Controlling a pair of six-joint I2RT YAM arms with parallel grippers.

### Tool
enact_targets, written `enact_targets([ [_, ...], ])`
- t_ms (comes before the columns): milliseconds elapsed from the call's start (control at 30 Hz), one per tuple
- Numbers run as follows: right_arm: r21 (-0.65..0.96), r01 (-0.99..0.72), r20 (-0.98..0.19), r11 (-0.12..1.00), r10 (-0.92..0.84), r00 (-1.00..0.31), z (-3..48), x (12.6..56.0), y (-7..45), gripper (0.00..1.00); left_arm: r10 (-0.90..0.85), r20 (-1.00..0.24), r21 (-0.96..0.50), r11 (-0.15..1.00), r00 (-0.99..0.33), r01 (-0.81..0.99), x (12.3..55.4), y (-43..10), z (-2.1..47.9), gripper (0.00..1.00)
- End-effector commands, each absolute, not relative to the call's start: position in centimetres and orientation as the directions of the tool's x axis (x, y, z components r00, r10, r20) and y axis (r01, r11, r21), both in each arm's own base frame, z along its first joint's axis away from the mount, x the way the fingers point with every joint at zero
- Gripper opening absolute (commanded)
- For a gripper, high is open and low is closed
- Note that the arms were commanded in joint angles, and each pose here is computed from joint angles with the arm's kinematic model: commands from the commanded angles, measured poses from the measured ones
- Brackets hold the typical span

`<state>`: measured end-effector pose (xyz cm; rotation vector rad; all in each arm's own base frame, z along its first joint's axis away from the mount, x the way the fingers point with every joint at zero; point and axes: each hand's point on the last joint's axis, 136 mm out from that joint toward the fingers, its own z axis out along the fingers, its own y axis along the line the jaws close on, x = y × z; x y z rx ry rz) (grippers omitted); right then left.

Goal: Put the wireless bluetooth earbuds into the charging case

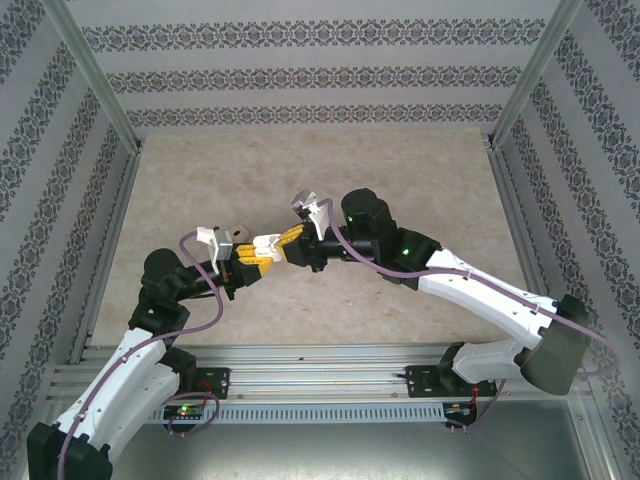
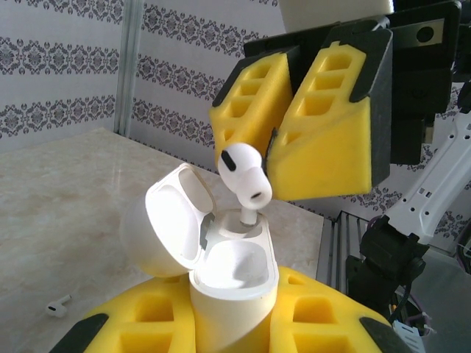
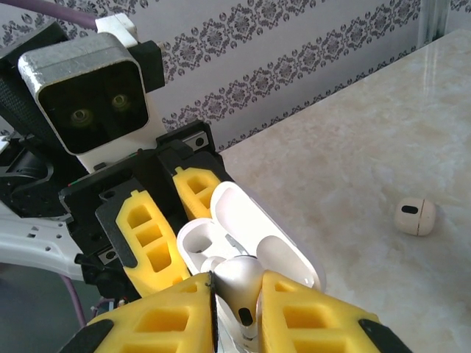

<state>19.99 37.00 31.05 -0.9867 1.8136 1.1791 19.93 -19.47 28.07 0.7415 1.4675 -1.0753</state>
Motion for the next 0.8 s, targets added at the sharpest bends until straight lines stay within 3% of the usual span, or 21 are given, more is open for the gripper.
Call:
enact_targets([
  [0, 0.364, -0.89, -0.881, 0.276, -0.207, -0.425, 31.1, 20.0, 37.5, 0.2, -0.129, -0.986, -0.142, 0.355, -0.102, 0.924, 19.0, -19.7, 30.1, 0.0],
  [233, 0.361, -0.878, -0.872, 0.313, -0.219, -0.437, 30.2, 20.7, 37.5, 0.21, -0.129, -0.987, -0.141, 0.356, -0.101, 0.924, 19.0, -19.7, 30.2, 0.0],
  [767, 0.382, -0.863, -0.871, 0.329, -0.184, -0.456, 30.8, 20.5, 36.8, 0.47, -0.122, -0.988, -0.136, 0.36, -0.098, 0.923, 19.1, -19.7, 30.2, 0.0],
])
